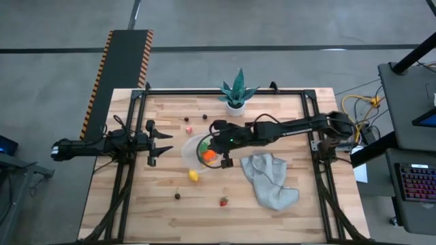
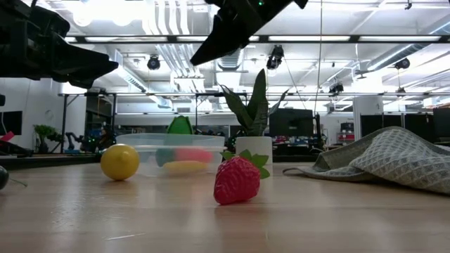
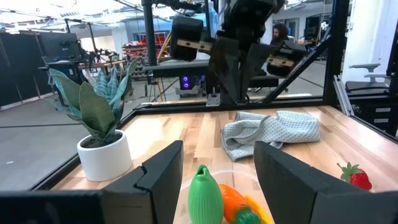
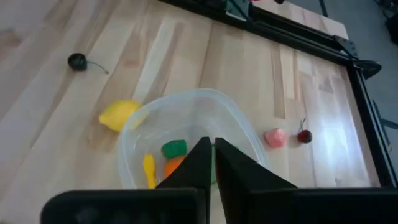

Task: Pick and placing Produce into tupperware
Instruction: Put the red strawberry into the transparent bin

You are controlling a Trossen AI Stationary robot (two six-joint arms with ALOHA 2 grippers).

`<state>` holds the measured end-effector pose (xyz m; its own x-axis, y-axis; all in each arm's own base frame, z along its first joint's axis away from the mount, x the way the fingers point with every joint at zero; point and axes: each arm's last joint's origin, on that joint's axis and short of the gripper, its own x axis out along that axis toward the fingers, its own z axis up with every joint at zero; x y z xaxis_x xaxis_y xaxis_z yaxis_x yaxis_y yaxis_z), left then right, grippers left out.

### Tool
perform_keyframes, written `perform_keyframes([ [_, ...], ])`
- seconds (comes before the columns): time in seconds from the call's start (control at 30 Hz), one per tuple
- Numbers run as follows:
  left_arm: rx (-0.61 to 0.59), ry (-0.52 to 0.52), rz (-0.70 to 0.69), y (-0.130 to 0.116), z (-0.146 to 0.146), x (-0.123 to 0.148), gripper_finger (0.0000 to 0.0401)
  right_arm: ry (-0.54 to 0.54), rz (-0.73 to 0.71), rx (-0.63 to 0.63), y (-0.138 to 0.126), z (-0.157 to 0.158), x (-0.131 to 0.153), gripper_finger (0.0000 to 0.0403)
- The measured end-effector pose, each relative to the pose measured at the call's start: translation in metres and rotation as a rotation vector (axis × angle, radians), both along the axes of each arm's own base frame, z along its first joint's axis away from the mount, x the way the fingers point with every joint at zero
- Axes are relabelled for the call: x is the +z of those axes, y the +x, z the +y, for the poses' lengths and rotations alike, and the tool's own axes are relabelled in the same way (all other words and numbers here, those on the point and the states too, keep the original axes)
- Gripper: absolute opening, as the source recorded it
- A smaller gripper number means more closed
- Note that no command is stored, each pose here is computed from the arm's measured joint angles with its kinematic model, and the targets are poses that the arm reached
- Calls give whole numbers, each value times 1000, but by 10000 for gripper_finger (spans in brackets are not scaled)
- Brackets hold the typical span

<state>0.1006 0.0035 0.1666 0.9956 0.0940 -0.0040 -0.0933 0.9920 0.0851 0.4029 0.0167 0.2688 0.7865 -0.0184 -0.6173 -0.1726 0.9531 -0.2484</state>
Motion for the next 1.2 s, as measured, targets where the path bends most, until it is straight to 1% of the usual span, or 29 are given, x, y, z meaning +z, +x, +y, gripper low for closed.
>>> perform_keyframes([
  [0.13,0,0,-2,0,0,0,183,42,-10,-25,-10,0,7,10],
  [0.23,0,0,-2,0,0,0,183,83,1,25,-21,1,13,25],
  [0.33,0,0,-2,0,0,0,183,196,7,89,-31,4,22,58],
  [0.47,0,0,-12,0,0,1,183,336,20,254,-39,13,27,118],
  [0.53,0,0,-14,0,0,1,183,350,32,317,-41,18,25,148],
  [0.6,0,0,-23,0,0,2,183,338,40,341,-42,23,22,178],
  [0.8,0,0,-35,0,0,3,183,360,75,333,-45,30,15,256],
  [0.93,0,0,-34,0,0,3,183,382,112,326,-47,37,12,295],
  [1.03,0,0,-34,0,0,3,183,400,139,321,-45,42,6,307],
  [1.2,0,0,-33,0,0,3,183,431,212,287,-38,46,-14,298],
])
